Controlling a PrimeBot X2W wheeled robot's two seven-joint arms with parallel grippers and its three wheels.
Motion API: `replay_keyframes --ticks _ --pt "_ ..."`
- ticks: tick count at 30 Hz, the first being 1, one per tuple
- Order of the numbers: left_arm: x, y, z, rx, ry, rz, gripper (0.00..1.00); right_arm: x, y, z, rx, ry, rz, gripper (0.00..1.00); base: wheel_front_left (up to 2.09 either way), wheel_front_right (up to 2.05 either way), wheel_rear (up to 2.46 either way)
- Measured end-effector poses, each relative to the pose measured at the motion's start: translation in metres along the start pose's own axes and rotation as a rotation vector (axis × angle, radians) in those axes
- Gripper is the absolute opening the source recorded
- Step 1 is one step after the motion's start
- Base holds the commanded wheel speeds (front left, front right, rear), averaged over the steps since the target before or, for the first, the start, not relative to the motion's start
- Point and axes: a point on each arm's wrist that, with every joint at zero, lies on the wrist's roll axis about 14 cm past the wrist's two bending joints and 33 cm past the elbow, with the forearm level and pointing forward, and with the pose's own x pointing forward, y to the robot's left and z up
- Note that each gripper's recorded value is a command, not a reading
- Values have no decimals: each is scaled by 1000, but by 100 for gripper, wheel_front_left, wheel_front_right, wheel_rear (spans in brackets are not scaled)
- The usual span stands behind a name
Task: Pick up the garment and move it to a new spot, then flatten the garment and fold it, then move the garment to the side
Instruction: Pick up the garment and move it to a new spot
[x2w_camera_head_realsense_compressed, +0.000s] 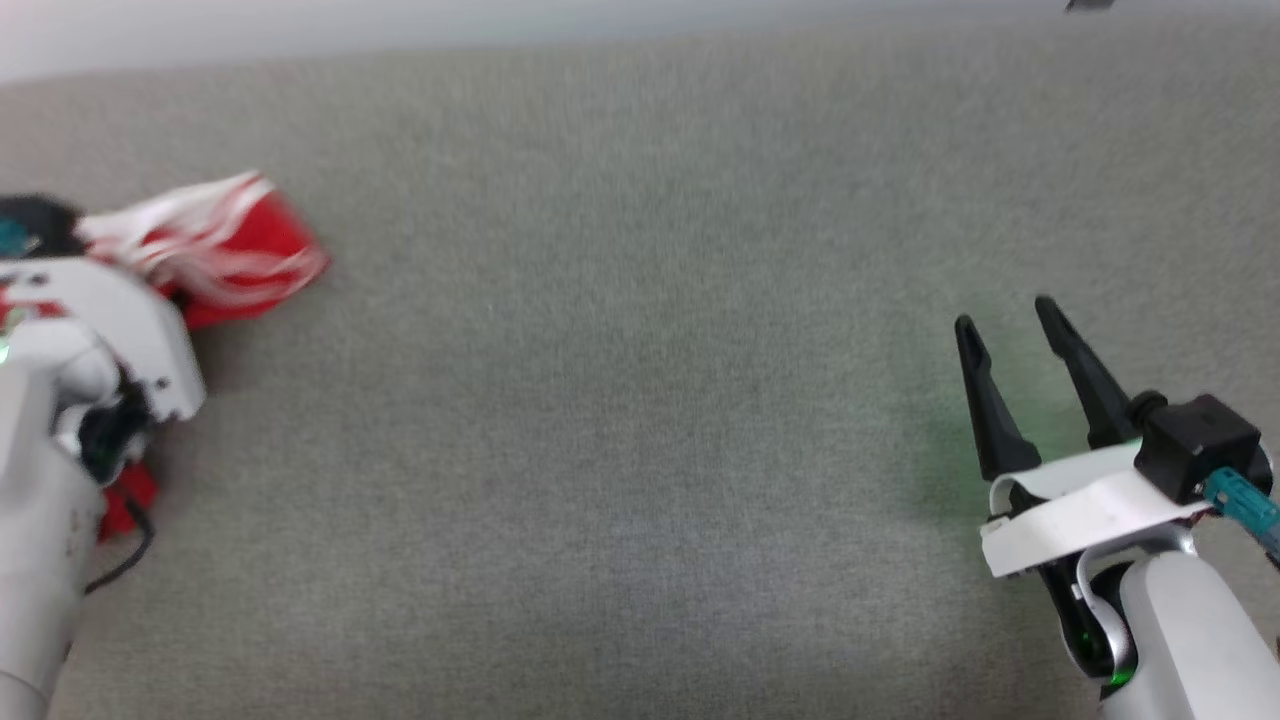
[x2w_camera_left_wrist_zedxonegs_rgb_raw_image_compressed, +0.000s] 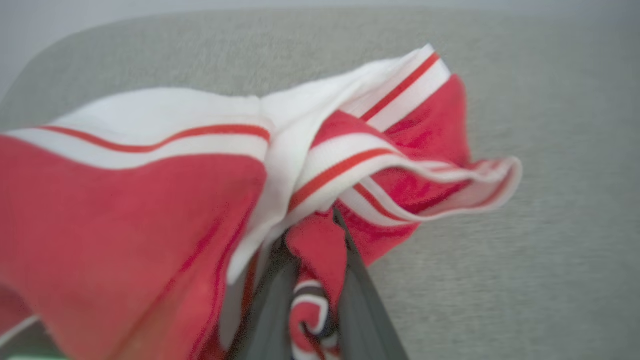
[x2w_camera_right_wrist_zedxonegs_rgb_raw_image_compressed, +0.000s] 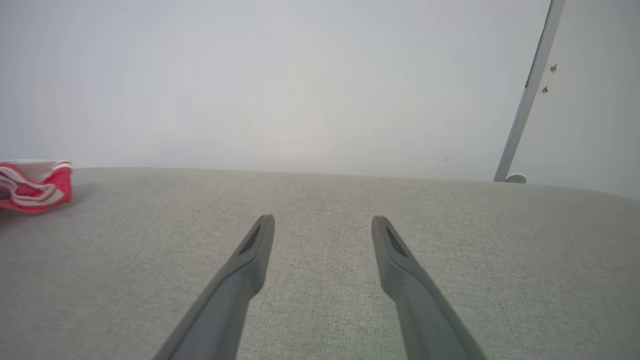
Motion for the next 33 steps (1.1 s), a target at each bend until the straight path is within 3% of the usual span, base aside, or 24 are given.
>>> replay_keyframes --ticks 6,16,24,28,33 --pt "-35 -46 65 51 -205 -130 0 -20 -4 22 35 -53 -52 100 0 0 0" --pt "-102 -230 112 239 -336 -593 0 -67 -41 44 78 -123 -220 100 0 0 0" --pt "-139 -372 86 408 -296 -909 0 -95 -77 55 108 -169 -365 100 0 0 0" --pt "-137 -422 53 450 -203 -1003 0 -103 -92 59 124 -187 -423 100 0 0 0" --pt "-122 -460 5 529 -73 -1057 0 -121 -112 57 143 -185 -504 100 0 0 0"
